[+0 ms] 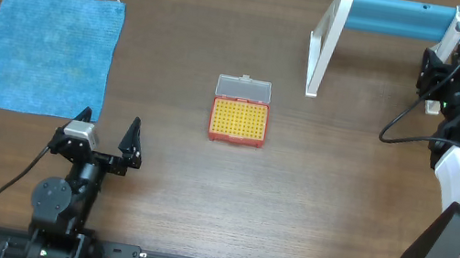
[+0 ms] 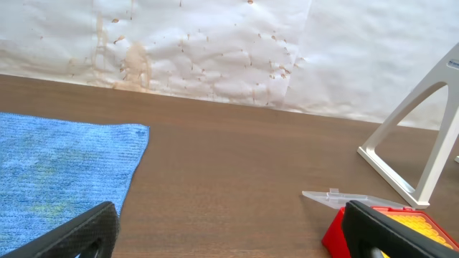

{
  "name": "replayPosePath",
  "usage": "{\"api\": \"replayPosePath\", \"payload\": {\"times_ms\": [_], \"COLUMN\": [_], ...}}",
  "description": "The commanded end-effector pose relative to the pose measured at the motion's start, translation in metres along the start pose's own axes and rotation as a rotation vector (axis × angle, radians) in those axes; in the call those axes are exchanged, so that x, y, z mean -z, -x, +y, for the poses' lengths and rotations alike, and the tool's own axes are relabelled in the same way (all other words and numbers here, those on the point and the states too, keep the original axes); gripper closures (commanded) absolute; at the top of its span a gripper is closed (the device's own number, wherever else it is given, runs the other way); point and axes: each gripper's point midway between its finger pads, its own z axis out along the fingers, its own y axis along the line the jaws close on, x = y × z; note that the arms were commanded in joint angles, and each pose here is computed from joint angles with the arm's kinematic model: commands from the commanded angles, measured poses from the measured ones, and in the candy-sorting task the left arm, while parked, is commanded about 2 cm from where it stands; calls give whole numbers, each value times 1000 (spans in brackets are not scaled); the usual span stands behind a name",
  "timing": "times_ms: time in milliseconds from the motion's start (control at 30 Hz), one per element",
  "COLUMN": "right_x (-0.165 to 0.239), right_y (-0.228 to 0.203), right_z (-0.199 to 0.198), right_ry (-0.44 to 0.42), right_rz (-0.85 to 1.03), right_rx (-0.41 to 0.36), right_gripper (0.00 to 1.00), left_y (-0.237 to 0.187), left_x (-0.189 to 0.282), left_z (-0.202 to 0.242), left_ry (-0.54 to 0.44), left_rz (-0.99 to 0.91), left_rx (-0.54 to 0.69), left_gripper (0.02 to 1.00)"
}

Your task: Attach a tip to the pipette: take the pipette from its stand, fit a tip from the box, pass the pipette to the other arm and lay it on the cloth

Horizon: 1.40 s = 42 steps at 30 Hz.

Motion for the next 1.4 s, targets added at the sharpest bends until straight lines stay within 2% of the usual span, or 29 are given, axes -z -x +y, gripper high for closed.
{"api": "replayPosePath", "payload": {"times_ms": [33,100,167,300,400,467,633,767,933,1000,1067,1200,1300,1400], "right_x": [-3,-3,-3,-2,-2,-2,0,19,68,96,125,154,161,155], "right_y": [5,5,5,5,6,6,10,36,96,121,137,119,93,48], "right_z": [2,2,2,6,6,7,9,14,33,72,134,238,288,342], "right_ry": [15,15,16,34,35,41,51,44,35,168,381,725,867,1016], "right_rz": [-12,-12,-12,-13,-13,-15,-22,-66,-186,-248,-298,-338,-386,-320], "right_rx": [-37,-37,-56,-56,-56,-56,-52,-23,47,80,86,53,81,72], "right_gripper": [535,577,667,709,858,904,921,923,923,923,923,923,923,923], "left_y": [-2,-2,-2,-2,-2,-2,-2,-2,-2,-2,-2,-2,-2,-2], "left_x": [0,0,0,0,0,0,0,0,0,0,0,0,0,0], "left_z": [-3,-3,-3,-3,-3,-3,-3,-3,-3,-3,-3,-3,-3,-3], "left_ry": [-18,-18,-17,-18,-18,-17,-18,-18,-18,-18,-18,-18,-17,-18], "left_rz": [7,7,7,7,7,7,7,7,7,7,7,7,7,7], "left_rx": [9,9,9,9,9,9,9,9,9,9,9,9,9,9], "left_gripper": [20,20,20,20,20,20,18,20,20,20,20,18,20,20]}}
